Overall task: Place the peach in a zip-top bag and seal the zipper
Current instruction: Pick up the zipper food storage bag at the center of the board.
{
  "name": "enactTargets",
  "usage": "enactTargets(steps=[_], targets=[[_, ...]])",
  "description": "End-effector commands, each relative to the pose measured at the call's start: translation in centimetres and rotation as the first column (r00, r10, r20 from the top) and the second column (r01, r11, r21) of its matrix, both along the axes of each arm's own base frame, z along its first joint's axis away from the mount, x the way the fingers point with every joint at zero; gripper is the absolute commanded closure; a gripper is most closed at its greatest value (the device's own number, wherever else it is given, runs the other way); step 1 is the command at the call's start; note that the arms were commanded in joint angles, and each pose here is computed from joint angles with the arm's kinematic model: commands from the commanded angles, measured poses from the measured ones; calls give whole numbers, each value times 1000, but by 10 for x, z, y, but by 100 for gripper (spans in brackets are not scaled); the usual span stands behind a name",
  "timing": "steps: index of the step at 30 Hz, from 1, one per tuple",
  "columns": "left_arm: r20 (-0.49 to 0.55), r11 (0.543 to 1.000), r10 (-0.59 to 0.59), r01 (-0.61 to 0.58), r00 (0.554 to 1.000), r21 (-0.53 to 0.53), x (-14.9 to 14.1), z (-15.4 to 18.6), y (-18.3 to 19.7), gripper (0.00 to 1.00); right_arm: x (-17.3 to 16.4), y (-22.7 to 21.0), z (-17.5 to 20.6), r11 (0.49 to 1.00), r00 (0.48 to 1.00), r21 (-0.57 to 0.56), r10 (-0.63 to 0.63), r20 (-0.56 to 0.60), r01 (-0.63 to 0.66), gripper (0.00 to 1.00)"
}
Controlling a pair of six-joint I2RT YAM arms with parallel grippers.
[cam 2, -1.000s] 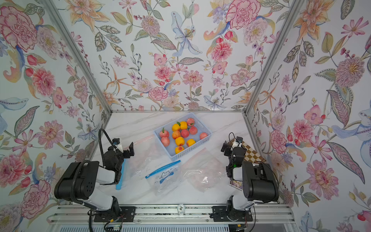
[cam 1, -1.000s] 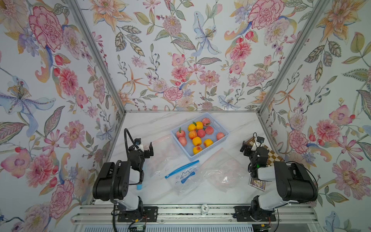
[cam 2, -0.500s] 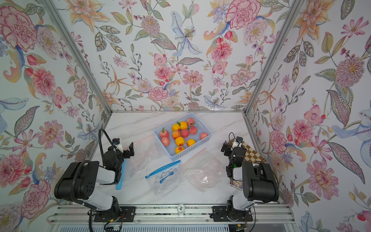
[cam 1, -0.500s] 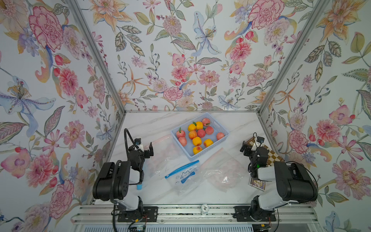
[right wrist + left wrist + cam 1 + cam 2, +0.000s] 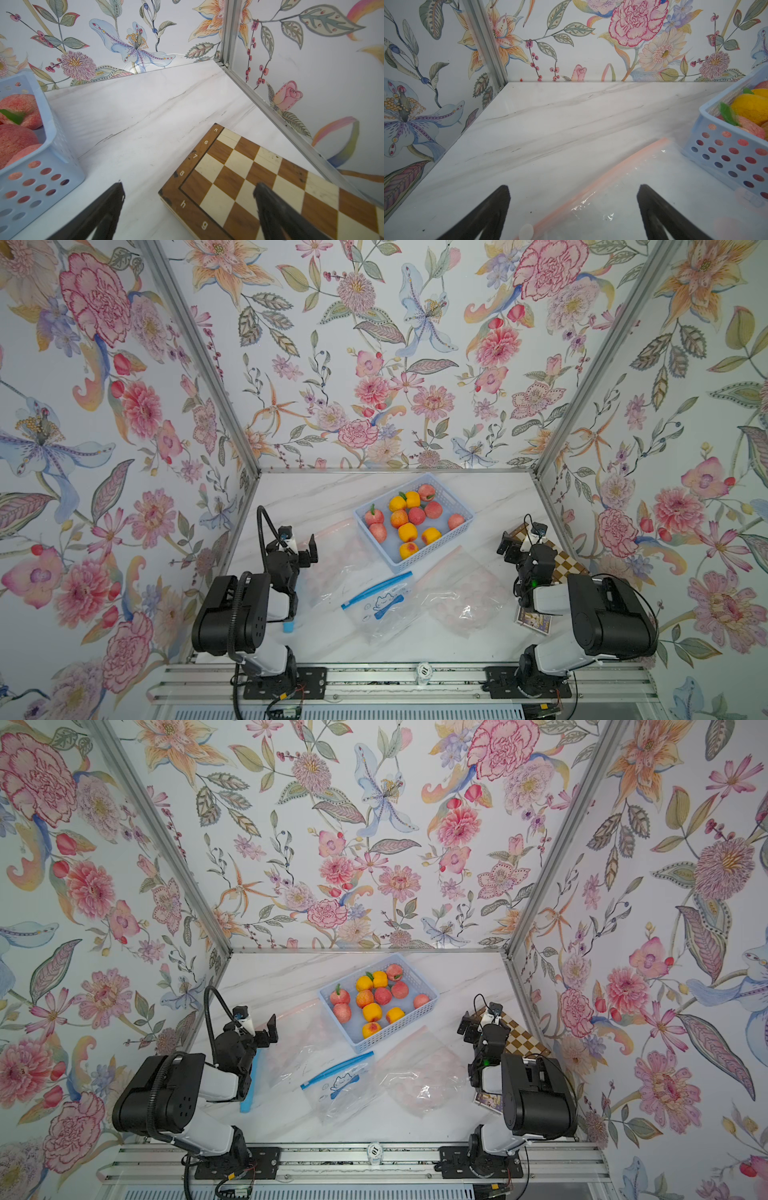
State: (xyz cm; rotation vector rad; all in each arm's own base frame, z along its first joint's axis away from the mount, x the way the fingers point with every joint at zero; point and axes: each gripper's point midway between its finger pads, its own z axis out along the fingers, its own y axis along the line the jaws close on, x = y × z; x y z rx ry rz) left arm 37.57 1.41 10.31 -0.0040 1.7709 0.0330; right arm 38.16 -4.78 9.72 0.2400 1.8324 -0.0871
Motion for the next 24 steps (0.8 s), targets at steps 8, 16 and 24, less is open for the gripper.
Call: enactTargets(steps=[8,16,24], targets=[[18,1000,12,-12,1000,-1,3,6,1,1,3,0,8,1000,1000,-7,0,26,0,1],[119,996,86,-84,989,-18,-11,30,13,1,-1,-9,20,999,998,3,-53,42,53,1],[67,994,110,-107,992,-36,-14,51,16,1,-5,-21,43,991,991,14,-134,17,134,1]])
